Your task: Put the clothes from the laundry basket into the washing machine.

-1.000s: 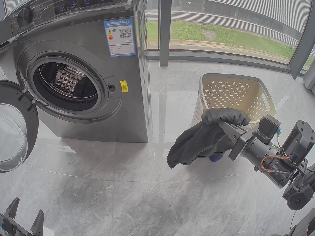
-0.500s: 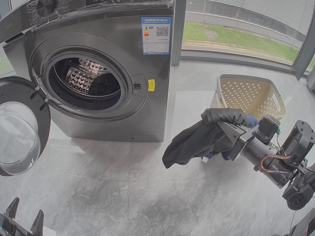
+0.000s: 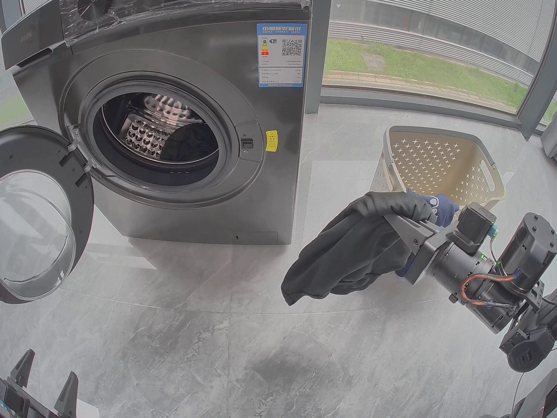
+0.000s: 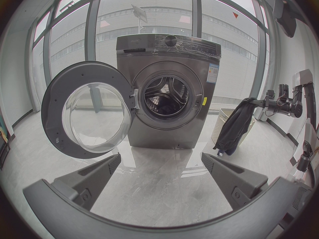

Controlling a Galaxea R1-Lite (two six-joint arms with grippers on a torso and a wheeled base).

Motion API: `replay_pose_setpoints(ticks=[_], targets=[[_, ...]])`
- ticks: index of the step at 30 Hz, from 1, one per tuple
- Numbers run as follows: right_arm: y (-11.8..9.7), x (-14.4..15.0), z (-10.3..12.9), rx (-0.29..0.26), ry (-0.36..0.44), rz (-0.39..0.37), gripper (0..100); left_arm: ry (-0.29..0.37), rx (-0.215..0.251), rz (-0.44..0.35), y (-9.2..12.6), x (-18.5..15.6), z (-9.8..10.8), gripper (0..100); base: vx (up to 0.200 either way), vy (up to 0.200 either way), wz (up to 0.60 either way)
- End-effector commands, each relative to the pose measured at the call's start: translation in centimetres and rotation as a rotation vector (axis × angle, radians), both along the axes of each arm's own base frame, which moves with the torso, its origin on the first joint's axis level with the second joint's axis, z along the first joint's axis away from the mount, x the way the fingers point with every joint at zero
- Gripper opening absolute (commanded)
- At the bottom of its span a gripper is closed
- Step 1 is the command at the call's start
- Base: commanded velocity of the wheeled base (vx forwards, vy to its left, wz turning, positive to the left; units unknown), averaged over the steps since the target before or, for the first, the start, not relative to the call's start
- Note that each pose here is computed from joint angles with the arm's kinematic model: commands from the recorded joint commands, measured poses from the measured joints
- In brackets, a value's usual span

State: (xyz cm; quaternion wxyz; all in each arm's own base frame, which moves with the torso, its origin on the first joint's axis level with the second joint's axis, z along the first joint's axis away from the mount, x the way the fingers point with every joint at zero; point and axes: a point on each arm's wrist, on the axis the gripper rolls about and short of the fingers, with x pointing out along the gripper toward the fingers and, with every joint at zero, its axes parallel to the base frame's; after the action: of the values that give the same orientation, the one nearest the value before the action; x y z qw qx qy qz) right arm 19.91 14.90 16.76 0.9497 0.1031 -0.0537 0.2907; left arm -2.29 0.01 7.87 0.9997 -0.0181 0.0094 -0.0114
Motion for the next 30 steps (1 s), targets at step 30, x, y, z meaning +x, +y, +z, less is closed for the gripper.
replay_pose_setpoints(ticks=[30], targets=[[-0.07,0.08,-0.04,0.000,0.002,-0.004,0,0.009,-0.001,0.000,0.00,0.07,-0.24,100,0.000,0.127,0.00]])
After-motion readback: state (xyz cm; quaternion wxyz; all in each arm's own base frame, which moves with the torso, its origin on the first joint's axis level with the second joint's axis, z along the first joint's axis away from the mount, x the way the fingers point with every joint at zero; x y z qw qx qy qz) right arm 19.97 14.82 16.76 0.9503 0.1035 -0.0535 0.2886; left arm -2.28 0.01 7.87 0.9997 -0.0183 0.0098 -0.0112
